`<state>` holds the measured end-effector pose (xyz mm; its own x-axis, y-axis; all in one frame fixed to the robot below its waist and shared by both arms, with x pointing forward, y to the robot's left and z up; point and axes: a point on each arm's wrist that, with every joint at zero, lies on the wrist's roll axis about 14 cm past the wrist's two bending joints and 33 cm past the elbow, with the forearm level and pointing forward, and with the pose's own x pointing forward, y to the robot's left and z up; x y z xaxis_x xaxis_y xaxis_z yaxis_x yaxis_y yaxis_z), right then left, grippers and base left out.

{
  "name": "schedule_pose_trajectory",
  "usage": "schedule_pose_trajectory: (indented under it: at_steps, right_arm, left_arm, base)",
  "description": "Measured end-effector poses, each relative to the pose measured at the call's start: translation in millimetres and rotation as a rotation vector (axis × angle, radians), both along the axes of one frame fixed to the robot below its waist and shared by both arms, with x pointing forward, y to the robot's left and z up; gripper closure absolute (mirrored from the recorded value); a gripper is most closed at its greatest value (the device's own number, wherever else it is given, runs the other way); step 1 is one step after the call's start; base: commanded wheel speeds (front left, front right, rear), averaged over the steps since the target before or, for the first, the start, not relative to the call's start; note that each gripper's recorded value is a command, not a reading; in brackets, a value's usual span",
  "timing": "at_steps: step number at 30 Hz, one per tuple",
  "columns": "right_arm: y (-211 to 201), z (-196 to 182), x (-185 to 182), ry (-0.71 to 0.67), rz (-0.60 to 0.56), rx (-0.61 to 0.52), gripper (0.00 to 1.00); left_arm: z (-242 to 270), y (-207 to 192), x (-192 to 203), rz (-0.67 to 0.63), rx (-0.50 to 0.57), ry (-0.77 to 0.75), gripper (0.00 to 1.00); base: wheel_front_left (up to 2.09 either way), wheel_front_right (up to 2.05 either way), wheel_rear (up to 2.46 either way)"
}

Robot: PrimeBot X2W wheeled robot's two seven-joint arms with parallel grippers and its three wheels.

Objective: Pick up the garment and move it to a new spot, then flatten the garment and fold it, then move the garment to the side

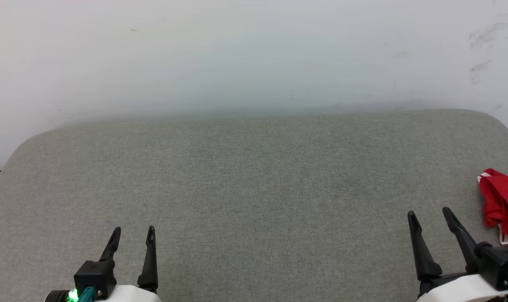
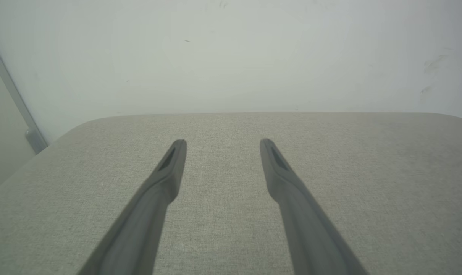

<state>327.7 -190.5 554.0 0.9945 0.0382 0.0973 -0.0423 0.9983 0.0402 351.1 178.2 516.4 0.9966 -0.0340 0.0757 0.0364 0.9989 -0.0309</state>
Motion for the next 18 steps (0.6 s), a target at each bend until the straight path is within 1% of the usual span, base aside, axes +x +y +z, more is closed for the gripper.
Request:
schedule_pose_trajectory:
  at_steps: [18]
  right_arm:
    - [5.2,1.8,2.0,-0.002,0.016,0.017,0.00]
  left_arm:
    - [-7.8,5.0,2.3,0.015,-0.008,0.028,0.00]
  base:
    - [0.00,0.00,0.00]
